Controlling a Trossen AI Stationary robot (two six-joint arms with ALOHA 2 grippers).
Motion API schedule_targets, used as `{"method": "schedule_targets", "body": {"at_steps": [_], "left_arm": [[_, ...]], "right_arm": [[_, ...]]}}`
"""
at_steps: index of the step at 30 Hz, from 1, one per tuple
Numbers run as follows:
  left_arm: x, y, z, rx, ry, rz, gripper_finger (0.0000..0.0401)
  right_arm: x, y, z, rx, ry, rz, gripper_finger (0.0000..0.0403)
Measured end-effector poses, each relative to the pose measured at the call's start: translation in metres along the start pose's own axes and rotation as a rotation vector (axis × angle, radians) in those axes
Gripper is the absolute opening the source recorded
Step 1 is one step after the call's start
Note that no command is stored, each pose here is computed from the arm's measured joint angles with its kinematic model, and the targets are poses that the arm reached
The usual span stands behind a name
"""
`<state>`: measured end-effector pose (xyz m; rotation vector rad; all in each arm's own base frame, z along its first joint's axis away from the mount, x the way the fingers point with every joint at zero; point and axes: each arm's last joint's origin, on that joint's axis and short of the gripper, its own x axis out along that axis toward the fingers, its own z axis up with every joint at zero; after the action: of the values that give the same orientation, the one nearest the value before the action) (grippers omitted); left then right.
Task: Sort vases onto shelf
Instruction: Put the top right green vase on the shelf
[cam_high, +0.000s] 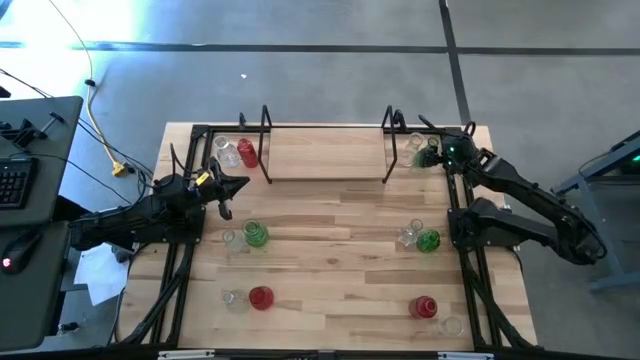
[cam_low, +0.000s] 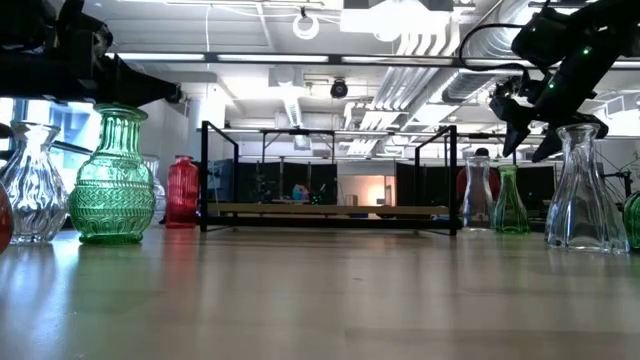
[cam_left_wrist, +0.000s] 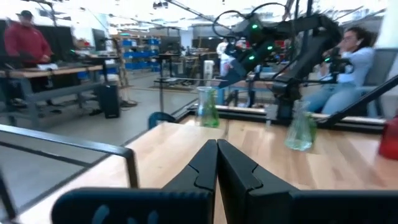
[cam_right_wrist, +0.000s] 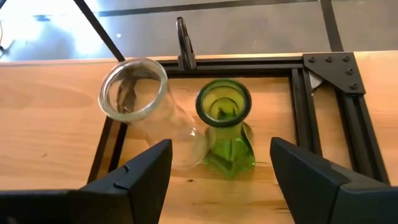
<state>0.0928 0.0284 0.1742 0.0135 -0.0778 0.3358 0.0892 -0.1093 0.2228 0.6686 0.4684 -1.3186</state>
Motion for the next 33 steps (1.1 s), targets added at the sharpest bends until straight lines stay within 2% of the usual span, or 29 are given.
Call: {"method": "schedule_targets", "body": {"at_steps": [3, 12, 19, 25, 33], "left_arm": [[0.0, 0.0, 0.0, -0.027, 0.0, -0.008, 0.0003], [0.0, 0.0, 0.003, -0.012, -0.032, -0.008, 0.0003], [0.0, 0.0, 0.003, -0.012, -0.031, -0.007, 0.0003], [0.0, 0.0, 0.003, -0.009, -0.031, -0.006, 0.0003], [0.0, 0.0, 0.004, 0.005, -0.039, -0.006, 0.0003]], "right_arm": [[0.005, 0.003, 0.001, 0.011, 0.0, 0.001, 0.0256], [0.022, 0.011, 0.003, 0.002, 0.013, -0.017, 0.0256], [0.029, 0.01, 0.003, -0.015, -0.031, -0.145, 0.0256], [0.034, 0.013, 0.005, -0.021, -0.045, -0.148, 0.0256], [0.048, 0.019, 0.004, -0.054, -0.042, -0.175, 0.022]]}}
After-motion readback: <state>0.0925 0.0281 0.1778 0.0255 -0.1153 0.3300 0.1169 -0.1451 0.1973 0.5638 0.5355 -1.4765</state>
